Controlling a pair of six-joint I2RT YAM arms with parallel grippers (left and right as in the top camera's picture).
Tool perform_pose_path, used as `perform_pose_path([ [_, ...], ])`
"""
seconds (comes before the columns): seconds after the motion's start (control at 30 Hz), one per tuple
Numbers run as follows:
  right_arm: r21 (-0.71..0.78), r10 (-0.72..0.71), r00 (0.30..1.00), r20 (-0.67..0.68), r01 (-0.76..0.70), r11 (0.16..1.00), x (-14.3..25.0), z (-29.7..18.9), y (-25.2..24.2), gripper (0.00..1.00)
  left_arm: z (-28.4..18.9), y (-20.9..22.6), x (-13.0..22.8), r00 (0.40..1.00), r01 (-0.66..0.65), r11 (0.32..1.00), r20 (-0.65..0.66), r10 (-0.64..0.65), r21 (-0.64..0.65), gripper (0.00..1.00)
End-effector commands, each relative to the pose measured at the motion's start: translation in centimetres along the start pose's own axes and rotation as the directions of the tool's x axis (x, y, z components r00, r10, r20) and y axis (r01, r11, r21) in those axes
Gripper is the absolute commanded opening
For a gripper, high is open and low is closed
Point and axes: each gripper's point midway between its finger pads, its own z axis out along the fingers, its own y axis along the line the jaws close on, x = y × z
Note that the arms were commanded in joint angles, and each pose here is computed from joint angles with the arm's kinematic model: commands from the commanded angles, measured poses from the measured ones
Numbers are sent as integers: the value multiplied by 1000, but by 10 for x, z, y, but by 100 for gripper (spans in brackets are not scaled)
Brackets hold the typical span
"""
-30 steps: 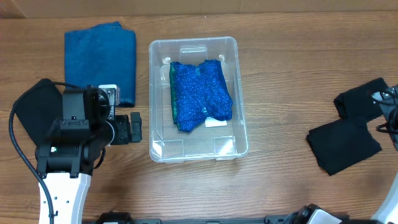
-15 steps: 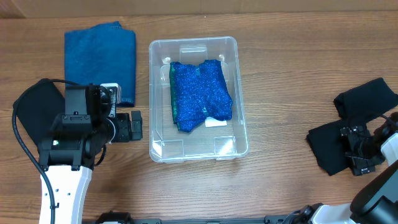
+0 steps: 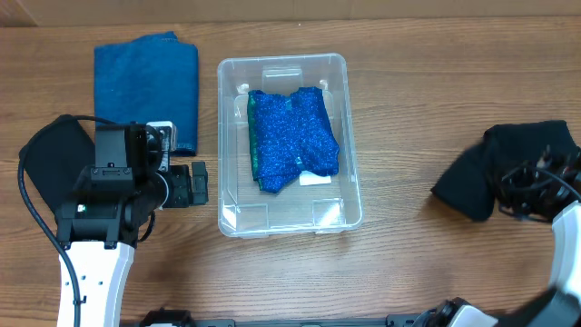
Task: Pack container
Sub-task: 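Grasp the right black cloth with the right gripper and drop it into the bin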
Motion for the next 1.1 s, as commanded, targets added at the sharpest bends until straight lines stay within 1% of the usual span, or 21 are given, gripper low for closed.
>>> perform_pose_path([
  [0.0,-181,-390,914,107,404,897,8,-53,117,4,-4,-4,-7,1000,-19,1000,21,19,15,100],
  [0.07,-245,-586,803,108,593,767,41,-70,180,4,-4,-5,-7,1000,-19,1000,21,19,15,100],
  [0.13,-295,-749,648,140,749,593,79,-77,231,4,-4,-5,-7,1000,-19,1000,21,19,15,100],
  [0.2,-369,-906,393,158,874,315,143,-68,269,4,-4,-5,-7,1000,-19,1000,21,19,15,100],
  [0.27,-415,-980,134,146,908,62,201,-42,276,4,-4,-5,-7,1000,-19,1000,21,19,15,100],
  [0.3,-431,-989,63,136,902,-2,217,-32,275,4,-4,-5,-7,1000,-19,1000,21,19,15,100],
  [0.37,-509,-988,-121,93,847,-152,264,5,264,4,-4,-5,-7,1000,-19,1000,21,19,15,100],
  [0.47,-607,-961,-274,-27,769,-202,308,57,230,4,-4,-5,-7,1000,-19,1000,20,19,15,100],
  [0.6,-624,-921,-341,-187,765,-157,317,107,189,4,-4,-5,-7,1000,-19,1000,20,19,15,100],
  [0.63,-605,-908,-355,-223,780,-157,314,117,180,9,-4,-5,-7,1000,-19,1000,20,19,15,100],
  [0.67,-576,-903,-361,-232,799,-172,308,122,180,48,-4,-5,-7,1000,-19,1000,20,19,15,100],
  [0.7,-516,-902,-352,-249,836,-184,297,128,183,100,-4,-5,-7,1000,-19,1000,19,19,15,100],
  [0.77,-273,-929,-189,-319,957,-101,259,134,205,100,-4,-5,-6,1000,-19,1000,19,19,15,100],
  [0.8,-156,-947,-90,-308,987,-43,239,125,227,100,-4,-5,-6,1000,-19,1000,18,18,15,100],
  [0.87,-55,-978,1,-211,998,13,215,98,267,100,-4,-4,-6,1000,-19,1000,18,18,15,100],
  [0.9,8,-991,50,-124,999,49,198,75,291,100,-4,-4,-6,1000,-19,1000,18,18,15,100],
  [0.93,71,-992,119,-46,991,115,180,55,307,100,-4,-4,-6,1000,-19,1000,18,18,15,100],
  [0.97,134,-976,217,32,966,219,155,33,316,100,-4,-4,-6,1000,-19,1000,18,18,15,100],
  [1.0,180,-931,348,108,914,363,127,11,319,100,-4,-4,-6,1000,-19,1000,18,18,15,100],
  [1.03,210,-842,509,178,816,538,92,-11,310,100,-4,-4,-6,1000,-19,1000,18,18,15,100],
  [1.07,236,-731,644,225,692,682,58,-26,293,100,-4,-4,-6,1000,-19,1000,18,18,15,100],
])
